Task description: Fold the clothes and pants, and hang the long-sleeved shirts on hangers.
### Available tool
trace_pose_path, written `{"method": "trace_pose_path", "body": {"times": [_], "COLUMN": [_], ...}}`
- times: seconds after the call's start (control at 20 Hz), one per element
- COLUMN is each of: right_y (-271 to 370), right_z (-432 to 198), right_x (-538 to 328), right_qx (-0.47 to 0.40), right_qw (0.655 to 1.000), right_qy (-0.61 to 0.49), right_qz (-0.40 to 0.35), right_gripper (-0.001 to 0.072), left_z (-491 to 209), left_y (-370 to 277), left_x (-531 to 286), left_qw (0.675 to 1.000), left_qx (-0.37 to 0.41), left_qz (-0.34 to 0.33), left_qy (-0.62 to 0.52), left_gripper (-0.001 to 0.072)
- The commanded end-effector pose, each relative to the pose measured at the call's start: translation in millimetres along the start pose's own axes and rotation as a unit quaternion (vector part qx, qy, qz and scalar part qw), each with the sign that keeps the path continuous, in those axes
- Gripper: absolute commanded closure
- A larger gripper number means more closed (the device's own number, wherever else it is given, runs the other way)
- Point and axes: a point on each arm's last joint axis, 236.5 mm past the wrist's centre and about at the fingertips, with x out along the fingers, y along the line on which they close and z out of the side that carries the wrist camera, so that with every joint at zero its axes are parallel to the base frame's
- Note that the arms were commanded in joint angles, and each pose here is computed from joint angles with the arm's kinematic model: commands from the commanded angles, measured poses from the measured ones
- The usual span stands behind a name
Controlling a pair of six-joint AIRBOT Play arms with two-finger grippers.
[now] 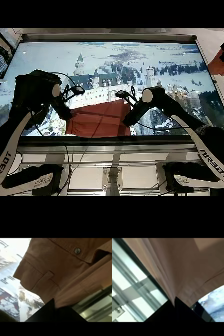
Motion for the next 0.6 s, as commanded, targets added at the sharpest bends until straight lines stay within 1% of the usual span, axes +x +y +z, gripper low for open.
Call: {"method": "trace_pose_path", "body": {"times": [0.0, 0.05, 0.1, 0.15, 0.2, 0.25, 0.3, 0.35, 0.4, 0.45, 0.5, 0.55], "right_y": [15, 17, 20, 23, 27, 32, 36, 39, 41, 41, 39, 34], "right_z": [-10, -16, -22, -26, -30, -33, -37, -40, -40, -38, -32, -24], "right_x": [1, 0, -1, -2, -2, -3, -5, -7, -11, -15, -21, -28], "right_qx": [0.007, 0.006, 0.006, 0.006, 0.006, 0.006, 0.005, 0.004, 0.002, -0.002, -0.008, -0.012], "right_qw": [0.999, 0.999, 0.998, 0.997, 0.996, 0.995, 0.994, 0.993, 0.993, 0.993, 0.994, 0.996], "right_qy": [0.022, 0.033, 0.046, 0.056, 0.065, 0.071, 0.079, 0.086, 0.089, 0.088, 0.076, 0.057], "right_qz": [0.031, 0.035, 0.040, 0.046, 0.055, 0.065, 0.074, 0.080, 0.082, 0.082, 0.078, 0.074], "right_gripper": [0.0699, 0.0675, 0.0566, 0.0459, 0.0421, 0.0363, 0.0315, 0.0275, 0.0255, 0.0253, 0.0201, 0.0067], "left_z": [-5, -5, -7, -11, -16, -22, -25, -25, -27, -28, -29, -30], "left_y": [-20, -24, -28, -33, -39, -47, -54, -61, -64, -65, -64, -63], "left_x": [0, -1, -1, -2, -3, -5, -7, -9, -10, -11, -11, -11], "left_qw": [0.999, 0.999, 0.998, 0.997, 0.996, 0.994, 0.992, 0.990, 0.989, 0.988, 0.988, 0.989], "left_qx": [0.005, 0.004, 0.004, 0.004, 0.009, 0.017, 0.020, 0.021, 0.021, 0.021, 0.019, 0.016], "left_qz": [-0.041, -0.050, -0.058, -0.068, -0.082, -0.099, -0.115, -0.130, -0.137, -0.139, -0.139, -0.138], "left_qy": [0.010, 0.010, 0.015, 0.022, 0.033, 0.045, 0.051, 0.051, 0.054, 0.057, 0.057, 0.056], "left_gripper": [0.0659, 0.0529, 0.0476, 0.0476, 0.0456, 0.0386, 0.0347, 0.0347, 0.0347, 0.0346, 0.0347, 0.0347]}}
